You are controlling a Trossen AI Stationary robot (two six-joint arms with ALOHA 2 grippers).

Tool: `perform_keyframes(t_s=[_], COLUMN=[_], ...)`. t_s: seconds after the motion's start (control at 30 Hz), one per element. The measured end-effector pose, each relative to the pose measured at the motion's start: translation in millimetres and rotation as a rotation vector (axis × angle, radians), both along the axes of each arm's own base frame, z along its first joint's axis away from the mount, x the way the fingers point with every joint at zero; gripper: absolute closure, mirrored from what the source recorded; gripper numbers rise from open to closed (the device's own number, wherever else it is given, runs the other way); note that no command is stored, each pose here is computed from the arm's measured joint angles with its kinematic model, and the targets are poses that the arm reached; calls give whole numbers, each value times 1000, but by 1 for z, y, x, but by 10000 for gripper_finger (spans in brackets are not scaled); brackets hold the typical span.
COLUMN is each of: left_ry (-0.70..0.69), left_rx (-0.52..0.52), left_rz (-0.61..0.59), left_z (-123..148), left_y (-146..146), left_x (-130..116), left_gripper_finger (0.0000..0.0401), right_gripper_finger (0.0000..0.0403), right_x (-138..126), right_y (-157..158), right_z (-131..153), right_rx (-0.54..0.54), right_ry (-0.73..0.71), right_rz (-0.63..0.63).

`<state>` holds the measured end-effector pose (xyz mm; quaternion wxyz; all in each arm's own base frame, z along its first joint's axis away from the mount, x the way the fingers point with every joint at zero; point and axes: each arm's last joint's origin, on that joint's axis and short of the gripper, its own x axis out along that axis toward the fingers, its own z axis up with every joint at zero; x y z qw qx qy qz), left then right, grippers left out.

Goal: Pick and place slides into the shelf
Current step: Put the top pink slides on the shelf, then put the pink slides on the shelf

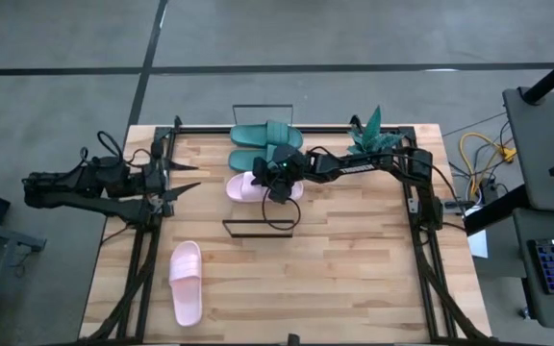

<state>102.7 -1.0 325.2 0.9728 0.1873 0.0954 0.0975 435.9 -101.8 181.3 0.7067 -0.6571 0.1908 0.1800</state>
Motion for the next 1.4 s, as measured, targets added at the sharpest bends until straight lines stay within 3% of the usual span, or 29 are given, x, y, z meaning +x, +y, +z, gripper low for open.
perform_keyframes(t_s=[0.37, 0.7, 0.93, 1.27, 1.4], left_ry=[18, 15, 22, 3, 16], left_rx=[1, -2, -2, -25, -27], left_rz=[0, 0, 0, 3, 3], left_z=[-2, -1, -2, 1, -2], left_y=[0, 0, -1, -1, -1], left_x=[4, 4, 5, 10, 10], left_gripper_finger=[243, 243, 243, 243, 243], right_gripper_finger=[356, 271, 234, 230, 230], right_x=[-1, 0, 3, 5, 4], right_y=[0, 0, 3, 22, 26], right_z=[-2, 12, 22, 43, 52], right_rx=[34, 108, 80, 10, 32], right_ry=[49, 178, 228, 250, 240], right_rz=[-18, -59, -250, -473, -535])
